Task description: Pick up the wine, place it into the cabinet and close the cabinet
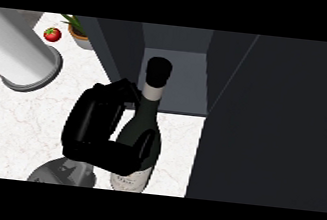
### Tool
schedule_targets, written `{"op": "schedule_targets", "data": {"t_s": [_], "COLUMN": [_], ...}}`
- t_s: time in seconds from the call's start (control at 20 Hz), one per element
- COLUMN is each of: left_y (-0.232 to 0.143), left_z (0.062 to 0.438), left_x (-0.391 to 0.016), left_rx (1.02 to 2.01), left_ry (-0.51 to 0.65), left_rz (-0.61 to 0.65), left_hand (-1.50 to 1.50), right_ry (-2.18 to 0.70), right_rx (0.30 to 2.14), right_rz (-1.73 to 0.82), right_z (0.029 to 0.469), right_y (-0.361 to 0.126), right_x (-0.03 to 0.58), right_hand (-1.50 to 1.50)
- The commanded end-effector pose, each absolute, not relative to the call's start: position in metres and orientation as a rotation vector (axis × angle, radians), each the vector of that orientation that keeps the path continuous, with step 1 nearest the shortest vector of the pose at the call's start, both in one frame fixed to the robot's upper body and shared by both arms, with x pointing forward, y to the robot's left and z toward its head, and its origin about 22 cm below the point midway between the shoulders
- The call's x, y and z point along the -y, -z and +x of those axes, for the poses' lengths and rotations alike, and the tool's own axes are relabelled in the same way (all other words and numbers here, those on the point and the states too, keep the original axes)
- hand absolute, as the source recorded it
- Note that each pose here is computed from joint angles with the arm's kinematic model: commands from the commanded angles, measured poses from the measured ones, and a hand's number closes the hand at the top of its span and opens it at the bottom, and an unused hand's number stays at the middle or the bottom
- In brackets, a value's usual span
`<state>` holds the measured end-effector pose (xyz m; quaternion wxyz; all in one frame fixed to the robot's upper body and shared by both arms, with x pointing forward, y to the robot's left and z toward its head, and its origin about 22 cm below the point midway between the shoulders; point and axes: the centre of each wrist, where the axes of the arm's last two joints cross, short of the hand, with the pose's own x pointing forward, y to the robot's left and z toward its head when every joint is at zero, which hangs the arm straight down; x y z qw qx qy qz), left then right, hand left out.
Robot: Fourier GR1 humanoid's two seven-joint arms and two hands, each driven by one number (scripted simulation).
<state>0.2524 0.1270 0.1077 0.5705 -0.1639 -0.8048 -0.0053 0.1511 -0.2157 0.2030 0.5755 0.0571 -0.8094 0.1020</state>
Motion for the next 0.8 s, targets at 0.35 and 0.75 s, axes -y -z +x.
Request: {"op": "schedule_targets", "data": {"t_s": [0.35, 0.75], "left_y": [-0.134, -0.140], "left_z": [0.269, 0.286], "left_x": [-0.073, -0.045], "left_rx": [1.906, 1.940], "left_ry": [0.005, 0.011], "left_rz": [-0.313, -0.246], "left_hand": [1.50, 1.50], "right_ry": [-0.266, -0.258], "right_rx": [1.931, 1.926], "right_rz": [0.219, 0.204], "right_z": [0.127, 0.140], "right_y": [-0.208, -0.206], "right_x": [0.217, 0.221], "right_hand": [-1.50, -1.50]}}
